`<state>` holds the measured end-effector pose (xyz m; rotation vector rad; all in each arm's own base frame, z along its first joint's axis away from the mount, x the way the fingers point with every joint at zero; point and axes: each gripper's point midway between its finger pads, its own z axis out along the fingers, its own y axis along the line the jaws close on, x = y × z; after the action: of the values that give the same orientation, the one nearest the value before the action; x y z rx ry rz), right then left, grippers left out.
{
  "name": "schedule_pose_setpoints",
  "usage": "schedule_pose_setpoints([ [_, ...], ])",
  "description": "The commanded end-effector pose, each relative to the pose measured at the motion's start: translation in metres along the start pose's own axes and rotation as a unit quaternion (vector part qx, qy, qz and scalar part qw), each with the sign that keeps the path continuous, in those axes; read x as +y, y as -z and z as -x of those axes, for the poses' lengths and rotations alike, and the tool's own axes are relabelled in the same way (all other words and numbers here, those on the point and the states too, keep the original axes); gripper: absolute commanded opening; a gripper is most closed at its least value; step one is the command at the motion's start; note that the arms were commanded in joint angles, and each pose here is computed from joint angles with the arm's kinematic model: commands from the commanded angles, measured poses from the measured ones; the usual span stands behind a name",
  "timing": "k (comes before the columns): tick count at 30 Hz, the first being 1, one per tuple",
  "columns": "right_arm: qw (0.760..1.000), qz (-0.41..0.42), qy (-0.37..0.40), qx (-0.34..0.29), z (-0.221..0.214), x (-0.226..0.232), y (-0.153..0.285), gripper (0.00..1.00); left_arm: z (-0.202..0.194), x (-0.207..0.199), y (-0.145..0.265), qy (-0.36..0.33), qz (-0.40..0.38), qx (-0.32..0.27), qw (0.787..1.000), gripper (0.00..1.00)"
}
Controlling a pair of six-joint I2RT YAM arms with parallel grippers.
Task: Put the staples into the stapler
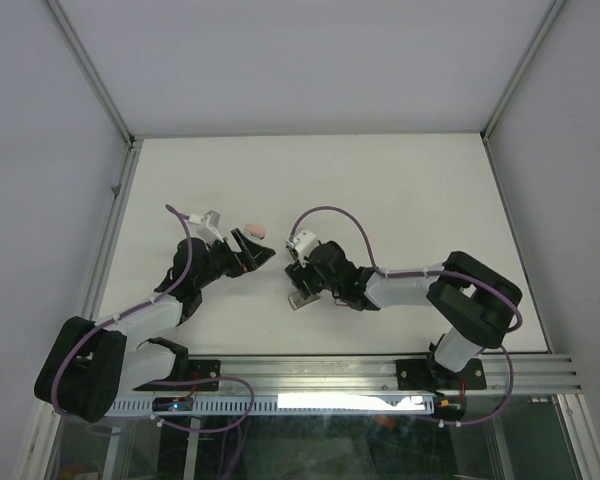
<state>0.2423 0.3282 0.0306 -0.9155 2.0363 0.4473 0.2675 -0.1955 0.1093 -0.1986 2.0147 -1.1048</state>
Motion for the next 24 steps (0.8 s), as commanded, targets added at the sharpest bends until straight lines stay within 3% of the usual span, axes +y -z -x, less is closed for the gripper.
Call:
schedule_pose_setpoints([
  [1,0.998,0.009,-0.028,-0.059,0.036,0.005,0.023,0.69,0.028,-0.035,-0.010,-0.020,-0.059,-0.036,0.997,0.97],
  [5,0.994,-0.016,-0.067,-0.079,0.050,-0.007,0.045,0.75,0.034,-0.044,-0.022,-0.031,-0.075,-0.035,0.996,0.97],
  [12,0.977,-0.048,-0.192,-0.078,0.042,-0.050,0.073,0.76,0.027,-0.051,-0.047,-0.048,-0.085,-0.008,0.995,0.97],
  [24,0.964,-0.048,-0.249,-0.085,0.019,-0.064,0.092,0.76,0.008,-0.043,-0.084,-0.082,-0.077,0.034,0.993,0.96],
])
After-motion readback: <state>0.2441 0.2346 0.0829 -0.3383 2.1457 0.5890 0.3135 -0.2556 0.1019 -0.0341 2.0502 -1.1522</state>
